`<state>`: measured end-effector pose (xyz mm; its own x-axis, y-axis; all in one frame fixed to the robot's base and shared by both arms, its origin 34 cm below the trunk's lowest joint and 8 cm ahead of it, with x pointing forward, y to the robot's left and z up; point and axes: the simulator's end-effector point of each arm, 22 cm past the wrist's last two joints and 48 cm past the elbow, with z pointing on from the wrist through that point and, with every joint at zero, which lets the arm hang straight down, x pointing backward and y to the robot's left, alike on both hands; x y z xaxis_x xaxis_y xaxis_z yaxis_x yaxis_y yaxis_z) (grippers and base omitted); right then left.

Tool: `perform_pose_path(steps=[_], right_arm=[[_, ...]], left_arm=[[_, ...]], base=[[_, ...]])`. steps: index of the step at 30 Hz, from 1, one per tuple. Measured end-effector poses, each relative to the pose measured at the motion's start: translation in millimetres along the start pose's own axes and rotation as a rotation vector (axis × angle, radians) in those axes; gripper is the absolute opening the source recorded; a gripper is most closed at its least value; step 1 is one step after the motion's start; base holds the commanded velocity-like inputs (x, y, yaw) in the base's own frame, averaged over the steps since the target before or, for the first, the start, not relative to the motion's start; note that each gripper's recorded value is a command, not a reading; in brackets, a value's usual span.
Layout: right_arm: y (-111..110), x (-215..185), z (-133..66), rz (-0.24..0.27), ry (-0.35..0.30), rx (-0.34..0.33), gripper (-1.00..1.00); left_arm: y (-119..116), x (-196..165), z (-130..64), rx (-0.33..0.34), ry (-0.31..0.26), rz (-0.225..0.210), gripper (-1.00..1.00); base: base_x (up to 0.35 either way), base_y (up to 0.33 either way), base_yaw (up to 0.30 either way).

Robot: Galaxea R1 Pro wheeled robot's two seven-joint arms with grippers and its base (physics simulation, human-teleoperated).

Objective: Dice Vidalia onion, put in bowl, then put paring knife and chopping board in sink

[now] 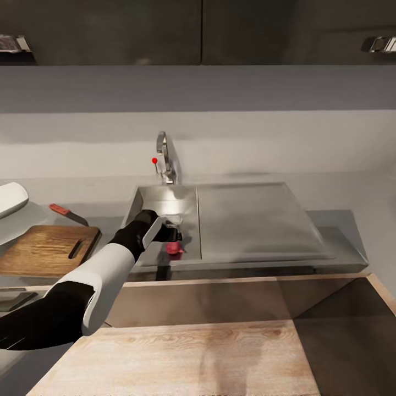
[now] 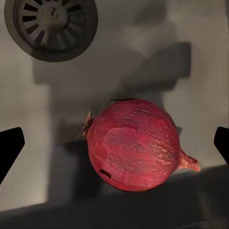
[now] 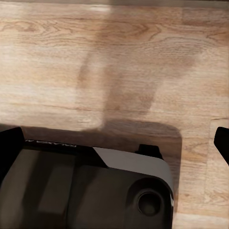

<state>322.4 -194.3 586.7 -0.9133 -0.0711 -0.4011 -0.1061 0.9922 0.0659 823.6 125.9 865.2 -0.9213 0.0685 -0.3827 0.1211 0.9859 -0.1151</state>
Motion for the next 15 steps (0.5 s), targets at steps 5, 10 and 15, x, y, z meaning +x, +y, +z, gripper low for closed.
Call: perform_pose_path(steps=[5, 10, 15], right_arm=[[0, 4, 0.2, 0.001, 0.008, -0.001, 1.0], [1, 7, 0.4, 0.002, 0.016, -0.001, 1.0], [1, 11, 0.6, 0.003, 0.024, -0.002, 1.0]], left_arm=[[0, 3, 4.9, 0.001, 0.008, -0.001, 1.0], [0, 6, 9.8, 0.002, 0.016, -0.002, 1.0], [2, 11, 15.2, 0.001, 0.027, -0.004, 1.0]], base=[[0.005, 0.0, 0.0], [0.0, -0.005, 0.0], [0.0, -0.135, 0.0]])
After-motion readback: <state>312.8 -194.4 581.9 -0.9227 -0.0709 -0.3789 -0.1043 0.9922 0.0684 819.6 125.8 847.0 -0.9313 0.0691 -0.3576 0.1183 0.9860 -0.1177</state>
